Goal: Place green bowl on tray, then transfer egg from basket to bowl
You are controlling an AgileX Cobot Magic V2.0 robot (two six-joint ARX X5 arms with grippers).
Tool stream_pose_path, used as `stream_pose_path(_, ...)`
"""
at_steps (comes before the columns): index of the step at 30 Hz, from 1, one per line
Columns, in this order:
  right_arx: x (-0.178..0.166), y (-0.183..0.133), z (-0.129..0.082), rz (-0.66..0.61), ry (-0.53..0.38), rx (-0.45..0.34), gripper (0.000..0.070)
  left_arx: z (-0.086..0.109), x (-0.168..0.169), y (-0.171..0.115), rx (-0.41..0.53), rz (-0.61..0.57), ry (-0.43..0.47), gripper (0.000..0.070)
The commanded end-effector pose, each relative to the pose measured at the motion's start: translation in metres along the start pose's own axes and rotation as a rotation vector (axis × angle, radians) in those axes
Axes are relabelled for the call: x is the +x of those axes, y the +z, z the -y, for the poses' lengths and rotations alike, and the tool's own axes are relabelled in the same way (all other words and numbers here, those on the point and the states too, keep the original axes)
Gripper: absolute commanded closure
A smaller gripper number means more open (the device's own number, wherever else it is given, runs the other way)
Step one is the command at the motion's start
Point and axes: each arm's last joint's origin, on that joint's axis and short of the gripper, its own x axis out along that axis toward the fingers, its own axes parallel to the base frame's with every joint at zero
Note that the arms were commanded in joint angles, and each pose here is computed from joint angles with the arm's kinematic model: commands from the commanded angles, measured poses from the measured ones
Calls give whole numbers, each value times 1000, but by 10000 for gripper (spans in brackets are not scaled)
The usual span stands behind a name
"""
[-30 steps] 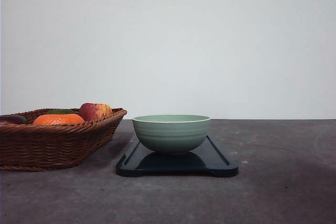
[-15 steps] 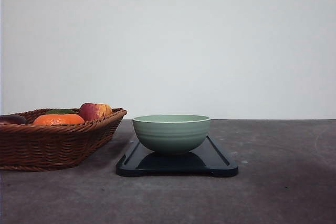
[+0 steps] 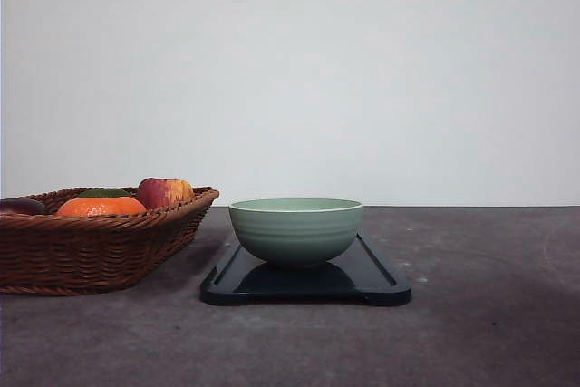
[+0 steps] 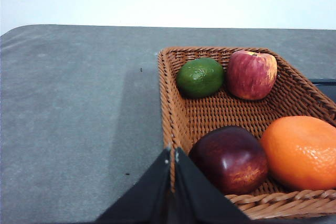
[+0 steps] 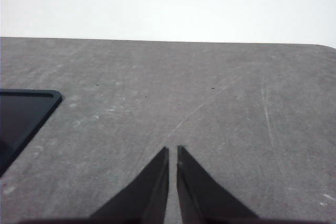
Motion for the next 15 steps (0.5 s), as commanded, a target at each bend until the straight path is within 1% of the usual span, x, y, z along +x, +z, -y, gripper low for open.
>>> stream_pose_path(1, 0, 0, 0, 6, -2, 12, 680, 0, 2, -7, 1, -22, 4, 700)
stream_pose_path(15, 0, 0, 0, 6, -2, 12, 680, 0, 2, -7, 1, -22, 4, 700)
